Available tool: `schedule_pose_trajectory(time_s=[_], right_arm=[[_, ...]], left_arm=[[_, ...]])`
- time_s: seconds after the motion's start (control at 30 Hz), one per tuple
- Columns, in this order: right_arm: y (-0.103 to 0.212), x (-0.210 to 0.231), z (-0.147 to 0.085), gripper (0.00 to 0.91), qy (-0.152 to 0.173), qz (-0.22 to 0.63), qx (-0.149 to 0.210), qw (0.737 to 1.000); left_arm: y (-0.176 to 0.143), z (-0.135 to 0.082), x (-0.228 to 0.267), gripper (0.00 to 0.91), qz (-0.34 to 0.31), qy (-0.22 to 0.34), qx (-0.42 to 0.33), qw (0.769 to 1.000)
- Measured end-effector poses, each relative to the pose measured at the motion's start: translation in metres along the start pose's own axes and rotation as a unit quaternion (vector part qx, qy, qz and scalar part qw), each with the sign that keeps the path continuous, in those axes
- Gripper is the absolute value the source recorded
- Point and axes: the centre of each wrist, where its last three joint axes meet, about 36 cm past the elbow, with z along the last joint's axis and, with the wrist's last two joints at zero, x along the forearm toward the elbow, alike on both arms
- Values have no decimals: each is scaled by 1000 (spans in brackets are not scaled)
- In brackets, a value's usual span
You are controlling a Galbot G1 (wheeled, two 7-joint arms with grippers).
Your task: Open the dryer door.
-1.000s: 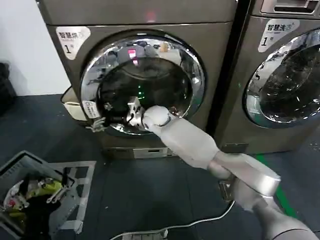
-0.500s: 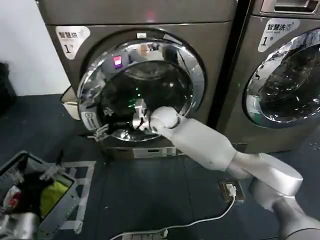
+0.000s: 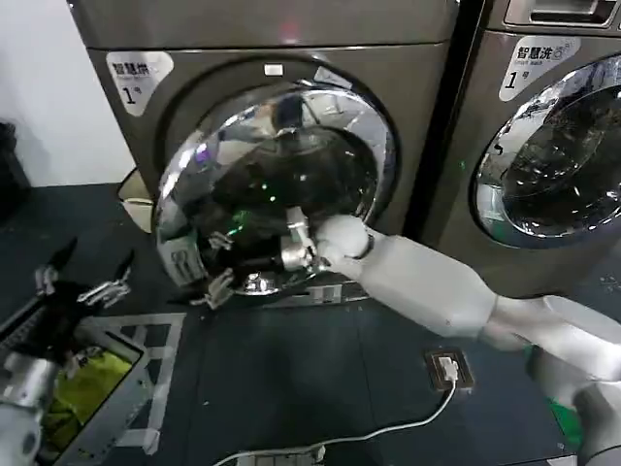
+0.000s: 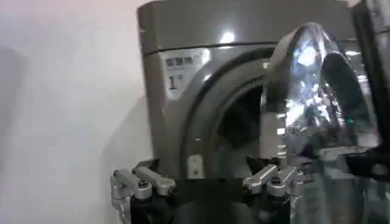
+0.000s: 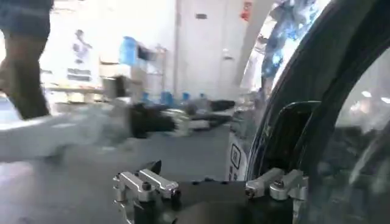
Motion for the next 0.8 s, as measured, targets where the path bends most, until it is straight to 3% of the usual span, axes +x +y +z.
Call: schedule_pose_trajectory(time_s=[0.37,0.8], right_arm=[[21,38,-2,907,0,-84,0,996],[58,93,2,907,17,-135,-7,991]], left_arm=[[37,6,-49,907,104,23,15,994],[37,21,-81,907,256,63,-32,964]])
